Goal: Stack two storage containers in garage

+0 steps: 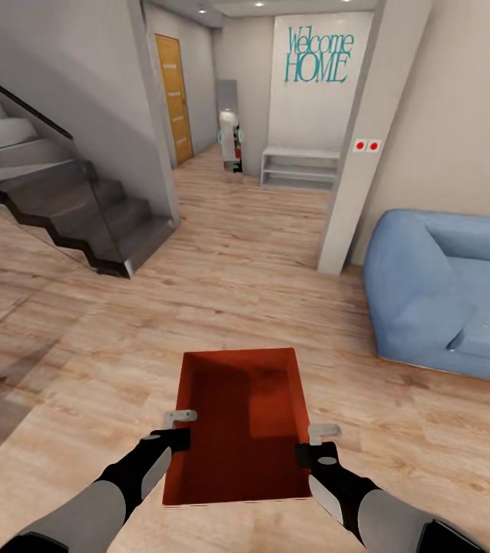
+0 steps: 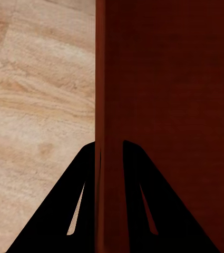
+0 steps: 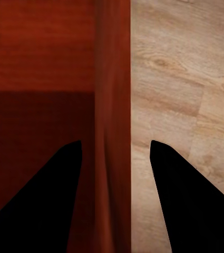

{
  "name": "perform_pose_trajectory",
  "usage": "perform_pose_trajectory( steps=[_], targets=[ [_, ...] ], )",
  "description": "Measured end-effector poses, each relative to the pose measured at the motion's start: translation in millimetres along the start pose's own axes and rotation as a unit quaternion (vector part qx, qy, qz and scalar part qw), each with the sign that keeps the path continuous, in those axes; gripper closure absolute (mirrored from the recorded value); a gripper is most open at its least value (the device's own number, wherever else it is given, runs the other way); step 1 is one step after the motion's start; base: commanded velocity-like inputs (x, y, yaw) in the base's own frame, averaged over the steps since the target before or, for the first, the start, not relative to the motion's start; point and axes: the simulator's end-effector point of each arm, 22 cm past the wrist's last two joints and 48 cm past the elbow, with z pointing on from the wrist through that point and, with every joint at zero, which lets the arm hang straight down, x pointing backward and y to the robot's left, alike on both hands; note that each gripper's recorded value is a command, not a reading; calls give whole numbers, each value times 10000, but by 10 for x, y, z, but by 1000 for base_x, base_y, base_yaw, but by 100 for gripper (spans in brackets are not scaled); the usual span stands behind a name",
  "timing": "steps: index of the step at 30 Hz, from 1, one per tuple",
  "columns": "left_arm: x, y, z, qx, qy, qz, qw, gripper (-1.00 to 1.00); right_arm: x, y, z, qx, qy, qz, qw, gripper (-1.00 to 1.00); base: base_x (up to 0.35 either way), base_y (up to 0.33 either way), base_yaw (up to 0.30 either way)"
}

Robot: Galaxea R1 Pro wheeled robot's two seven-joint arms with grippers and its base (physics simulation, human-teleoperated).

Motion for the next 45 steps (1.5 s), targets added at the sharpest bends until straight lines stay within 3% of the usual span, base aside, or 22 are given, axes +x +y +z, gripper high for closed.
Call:
perform_pose_trajectory(
  steps=[45],
  targets=[
    [73, -12, 11, 0, 14, -63, 10000, 100, 23, -22, 3, 18, 14, -79, 10000, 100, 323, 14, 0]
  ],
)
